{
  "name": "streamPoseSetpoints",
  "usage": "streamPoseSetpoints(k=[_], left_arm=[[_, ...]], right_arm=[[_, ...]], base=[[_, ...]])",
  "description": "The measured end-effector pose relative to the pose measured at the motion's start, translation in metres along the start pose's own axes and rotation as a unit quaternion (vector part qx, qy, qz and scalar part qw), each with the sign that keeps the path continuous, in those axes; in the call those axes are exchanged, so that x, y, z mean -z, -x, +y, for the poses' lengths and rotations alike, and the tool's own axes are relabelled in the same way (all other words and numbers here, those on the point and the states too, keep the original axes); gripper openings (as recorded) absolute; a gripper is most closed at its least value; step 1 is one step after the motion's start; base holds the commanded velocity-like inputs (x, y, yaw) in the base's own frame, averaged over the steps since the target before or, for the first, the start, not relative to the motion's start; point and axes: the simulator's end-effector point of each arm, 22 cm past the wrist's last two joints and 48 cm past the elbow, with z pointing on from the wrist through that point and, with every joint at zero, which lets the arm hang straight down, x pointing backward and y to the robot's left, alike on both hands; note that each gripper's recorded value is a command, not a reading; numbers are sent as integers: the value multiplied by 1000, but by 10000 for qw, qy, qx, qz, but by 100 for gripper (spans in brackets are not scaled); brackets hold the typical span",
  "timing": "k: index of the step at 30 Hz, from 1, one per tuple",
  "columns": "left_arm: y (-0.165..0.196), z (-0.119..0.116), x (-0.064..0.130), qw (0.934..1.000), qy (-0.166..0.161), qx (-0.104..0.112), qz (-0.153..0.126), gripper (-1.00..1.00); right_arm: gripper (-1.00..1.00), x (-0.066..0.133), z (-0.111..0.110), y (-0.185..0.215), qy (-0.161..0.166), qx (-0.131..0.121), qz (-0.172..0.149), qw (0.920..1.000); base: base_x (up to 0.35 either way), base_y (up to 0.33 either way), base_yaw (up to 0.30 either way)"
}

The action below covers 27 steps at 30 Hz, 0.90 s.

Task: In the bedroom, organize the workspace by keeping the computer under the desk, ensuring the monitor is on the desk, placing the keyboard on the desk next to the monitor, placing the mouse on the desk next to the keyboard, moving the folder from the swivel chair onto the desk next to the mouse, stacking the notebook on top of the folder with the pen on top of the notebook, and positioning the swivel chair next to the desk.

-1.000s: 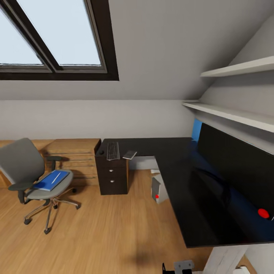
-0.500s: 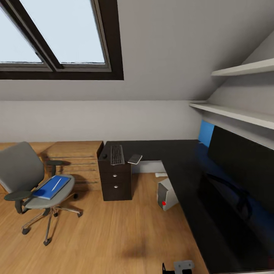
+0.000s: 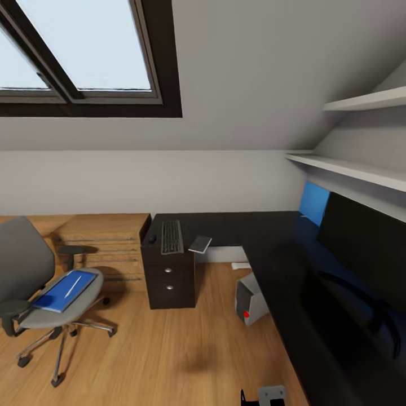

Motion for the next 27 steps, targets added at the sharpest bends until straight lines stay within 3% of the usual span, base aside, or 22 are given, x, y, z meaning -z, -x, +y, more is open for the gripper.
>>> streamPoseSetpoints(k=[5,13,20,27], left_arm=[[0,-1,0,10000,-14,-1,-5,100],[-2,-1,0,10000,-12,-17,15,100],[-3,-2,0,10000,-19,-24,28,100],[-4,-5,1,10000,-43,-19,41,100]], right_arm=[[100,0,1,0,5,-1,1,10000],[100,0,1,-2,11,1,29,10000],[100,1,0,-5,4,3,45,10000],[100,2,-1,-8,1,9,67,10000]], base=[[327,67,190],[219,255,210],[60,313,14],[215,142,0]])
